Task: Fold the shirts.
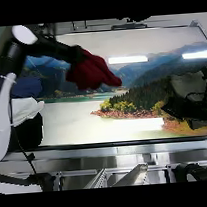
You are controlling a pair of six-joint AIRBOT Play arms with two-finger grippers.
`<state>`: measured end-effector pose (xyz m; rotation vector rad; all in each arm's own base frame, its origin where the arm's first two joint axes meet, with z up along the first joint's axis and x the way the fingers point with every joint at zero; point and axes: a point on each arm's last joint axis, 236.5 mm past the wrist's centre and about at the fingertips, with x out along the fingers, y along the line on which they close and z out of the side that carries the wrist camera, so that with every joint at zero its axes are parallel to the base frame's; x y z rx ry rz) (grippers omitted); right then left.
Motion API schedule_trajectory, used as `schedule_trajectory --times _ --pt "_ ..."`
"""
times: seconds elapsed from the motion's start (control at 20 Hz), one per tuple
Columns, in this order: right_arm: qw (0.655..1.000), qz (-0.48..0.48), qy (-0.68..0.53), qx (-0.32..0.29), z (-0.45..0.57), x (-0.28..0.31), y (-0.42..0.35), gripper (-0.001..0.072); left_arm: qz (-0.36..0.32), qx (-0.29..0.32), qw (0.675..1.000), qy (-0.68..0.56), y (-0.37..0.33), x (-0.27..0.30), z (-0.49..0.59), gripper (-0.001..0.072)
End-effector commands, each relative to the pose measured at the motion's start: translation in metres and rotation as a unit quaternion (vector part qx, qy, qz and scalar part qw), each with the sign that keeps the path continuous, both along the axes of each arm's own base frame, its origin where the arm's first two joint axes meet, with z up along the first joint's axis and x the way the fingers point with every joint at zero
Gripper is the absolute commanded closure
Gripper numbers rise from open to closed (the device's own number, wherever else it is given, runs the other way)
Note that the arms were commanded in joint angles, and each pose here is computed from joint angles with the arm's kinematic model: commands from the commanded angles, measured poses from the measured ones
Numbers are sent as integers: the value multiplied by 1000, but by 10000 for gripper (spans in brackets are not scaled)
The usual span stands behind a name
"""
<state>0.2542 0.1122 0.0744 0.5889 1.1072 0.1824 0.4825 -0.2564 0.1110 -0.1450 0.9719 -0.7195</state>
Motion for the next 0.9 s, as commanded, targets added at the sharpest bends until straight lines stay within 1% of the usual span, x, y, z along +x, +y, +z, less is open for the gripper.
schedule_trajectory --times 0.0,0.1,0.15,0.2,0.25,0.4,0.55,0.65,0.7,0.75,0.8,0.85 --pt "1000 0 0 0 0 0 0 692 -62 6 997 53 -73 -62 -53 683" --pt "1000 1 0 0 0 0 0 692 -59 10 995 79 -84 -78 -76 682" --pt "1000 1 0 0 0 0 0 692 -66 18 993 98 -84 -90 -88 563" --pt "1000 2 3 0 -1 -2 1 693 -74 25 990 114 -82 -99 -95 285" --pt "1000 7 15 -2 -3 -7 1 692 -81 33 988 129 -78 -105 -98 -13" --pt "1000 9 20 -3 -5 -10 1 692 -99 47 978 178 -49 -116 -82 -13" --pt "1000 12 6 -10 -5 -2 -1 692 -72 52 970 228 -4 -112 -77 -13" --pt "998 49 -21 -31 -8 9 0 688 -51 57 958 277 26 -124 -98 -13" --pt "997 63 -24 -40 -15 15 0 595 -37 55 956 286 37 -127 -111 -13" --pt "996 73 -27 -49 -23 25 -1 329 -19 52 956 287 48 -126 -127 -13" --pt "995 80 -30 -58 -33 37 -2 163 5 48 958 284 58 -121 -144 -13" --pt "995 73 -28 -62 -44 50 -4 164 33 41 958 280 65 -114 -159 -12"
